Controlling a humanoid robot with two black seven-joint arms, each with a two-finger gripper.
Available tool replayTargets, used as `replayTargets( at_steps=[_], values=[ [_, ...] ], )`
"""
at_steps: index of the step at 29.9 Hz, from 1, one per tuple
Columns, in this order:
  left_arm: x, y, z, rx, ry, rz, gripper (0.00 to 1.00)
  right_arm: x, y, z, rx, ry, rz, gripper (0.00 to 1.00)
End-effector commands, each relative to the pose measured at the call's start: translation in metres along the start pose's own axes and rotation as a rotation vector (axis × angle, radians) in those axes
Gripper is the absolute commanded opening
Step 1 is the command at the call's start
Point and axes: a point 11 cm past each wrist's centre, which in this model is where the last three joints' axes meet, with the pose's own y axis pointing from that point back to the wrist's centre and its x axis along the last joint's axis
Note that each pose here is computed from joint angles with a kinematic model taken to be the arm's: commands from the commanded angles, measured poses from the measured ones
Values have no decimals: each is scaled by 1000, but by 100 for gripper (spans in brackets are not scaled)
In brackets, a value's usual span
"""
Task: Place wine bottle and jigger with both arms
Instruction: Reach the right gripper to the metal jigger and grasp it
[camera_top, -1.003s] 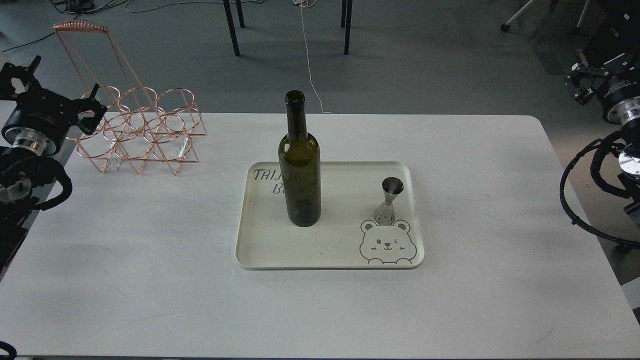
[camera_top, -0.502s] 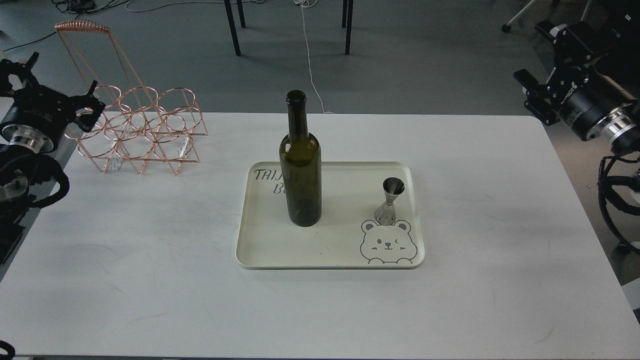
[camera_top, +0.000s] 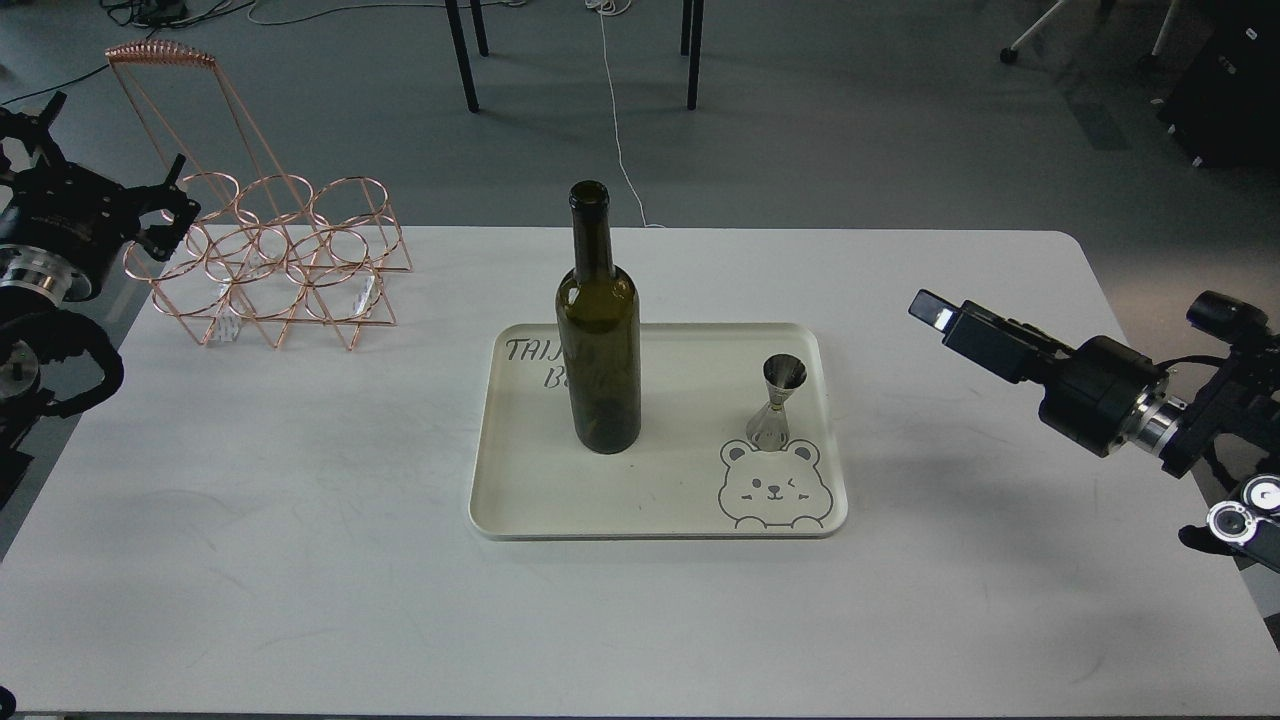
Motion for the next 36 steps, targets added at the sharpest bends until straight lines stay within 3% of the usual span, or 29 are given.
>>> replayTargets(
  at_steps=[1,6,14,24,26,31,36],
  values=[
    [0,0,1,-2,-1,-1,98,-31,-17,5,18,107,-82,96],
    [1,1,6,-8,-10,2,98,-51,-40,12,67,275,-151,94],
    [2,2,11,-14,-18,4,98,-69,-73,12,90,349,-228,74],
    [4,3,18,-25,-28,9,98,-87,-113,3,113,403,-275,62],
    [4,4,22,-29,-33,11,98,-91,-115,0,121,404,-283,54],
    [5,4,25,-34,-37,12,98,-89,-116,0,125,420,-292,22],
    [5,4,26,-36,-38,12,98,-84,-116,-1,132,436,-264,7]
  ],
)
